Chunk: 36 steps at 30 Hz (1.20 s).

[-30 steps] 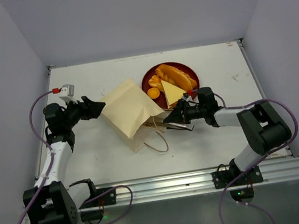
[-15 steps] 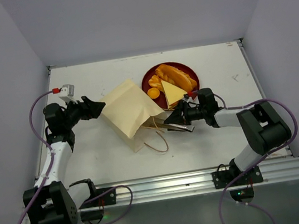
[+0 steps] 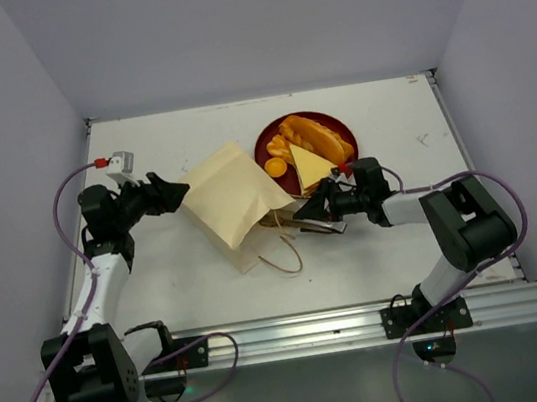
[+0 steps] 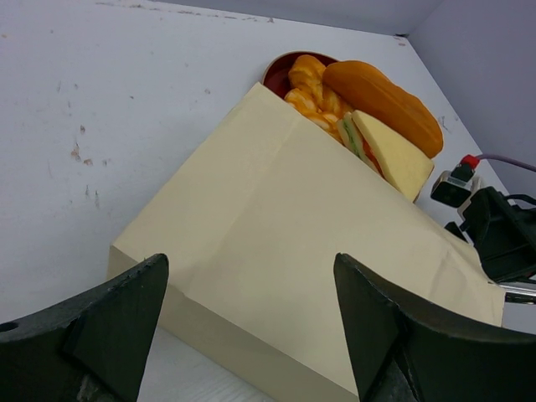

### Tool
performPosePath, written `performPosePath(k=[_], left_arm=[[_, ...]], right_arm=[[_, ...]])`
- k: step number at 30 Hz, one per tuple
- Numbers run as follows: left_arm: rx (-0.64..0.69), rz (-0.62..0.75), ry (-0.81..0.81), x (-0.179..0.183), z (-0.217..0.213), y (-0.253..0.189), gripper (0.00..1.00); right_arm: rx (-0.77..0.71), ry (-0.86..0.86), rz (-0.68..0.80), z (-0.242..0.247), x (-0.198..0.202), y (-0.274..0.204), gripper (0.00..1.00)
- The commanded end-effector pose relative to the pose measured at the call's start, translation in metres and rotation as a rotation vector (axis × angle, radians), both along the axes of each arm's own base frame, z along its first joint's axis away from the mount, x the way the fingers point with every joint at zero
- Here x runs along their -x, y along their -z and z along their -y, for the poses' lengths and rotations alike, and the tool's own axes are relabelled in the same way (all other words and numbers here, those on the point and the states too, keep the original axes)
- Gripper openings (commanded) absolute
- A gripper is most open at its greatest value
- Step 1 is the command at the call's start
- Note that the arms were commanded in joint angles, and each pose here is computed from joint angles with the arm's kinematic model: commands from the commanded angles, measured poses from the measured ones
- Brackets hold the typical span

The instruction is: Take the fake bread out of the paper bag

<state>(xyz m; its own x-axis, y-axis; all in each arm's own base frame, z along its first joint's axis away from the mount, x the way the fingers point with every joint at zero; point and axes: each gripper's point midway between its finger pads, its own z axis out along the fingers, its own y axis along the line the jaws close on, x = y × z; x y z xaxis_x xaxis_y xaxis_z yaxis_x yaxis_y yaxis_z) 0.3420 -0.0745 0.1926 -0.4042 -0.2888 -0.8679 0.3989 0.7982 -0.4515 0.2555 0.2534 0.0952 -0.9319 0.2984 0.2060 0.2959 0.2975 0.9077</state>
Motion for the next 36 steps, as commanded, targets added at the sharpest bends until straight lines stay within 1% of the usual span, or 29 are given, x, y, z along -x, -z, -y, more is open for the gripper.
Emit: performPosePath(k=[1, 7, 15, 20, 23, 24, 26, 27, 29, 34, 35, 36], left_arm=[[-0.027, 0.061, 0.014, -0.007, 0.001, -0.009, 0.84], [-0.026, 0.056, 0.019, -0.007, 0.001, -0.008, 0.83], [-0.02, 0.044, 0.027, -0.006, 0.003, -0.004, 0.83], [-0.014, 0.033, 0.037, -0.006, 0.004, -0.001, 0.83], [-0.015, 0.032, 0.04, -0.005, 0.005, 0.0, 0.83], [-0.015, 0.032, 0.04, -0.005, 0.005, 0.0, 0.83], [-0.016, 0.03, 0.039, -0.005, 0.004, 0.0, 0.83], [-0.017, 0.031, 0.04, -0.005, 0.004, 0.0, 0.84], [-0.019, 0.029, 0.042, -0.005, 0.005, 0.001, 0.84], [-0.031, 0.032, 0.04, -0.005, 0.004, 0.0, 0.84], [-0.034, 0.035, 0.038, -0.005, 0.003, -0.001, 0.83], [-0.036, 0.038, 0.038, -0.005, 0.003, -0.001, 0.83]], right_arm=[[-0.015, 0.028, 0.067, -0.004, -0.018, -0.011, 0.54], [-0.049, 0.062, 0.084, -0.008, -0.03, -0.019, 0.55], [-0.048, 0.073, 0.087, -0.013, -0.036, -0.015, 0.55], [-0.046, 0.075, 0.091, -0.016, -0.039, -0.012, 0.52], [-0.044, 0.069, 0.09, -0.017, -0.04, -0.01, 0.44], [-0.044, 0.062, 0.092, -0.017, -0.039, -0.01, 0.37], [-0.046, 0.054, 0.094, -0.018, -0.038, -0.011, 0.29], [-0.049, 0.049, 0.094, -0.018, -0.037, -0.013, 0.22], [-0.064, 0.032, 0.102, -0.018, -0.034, -0.02, 0.14], [-0.12, -0.017, 0.106, -0.014, -0.031, -0.042, 0.0], [-0.128, -0.02, 0.122, -0.01, -0.034, -0.048, 0.0], [-0.124, -0.029, 0.102, -0.007, -0.032, -0.048, 0.0]])
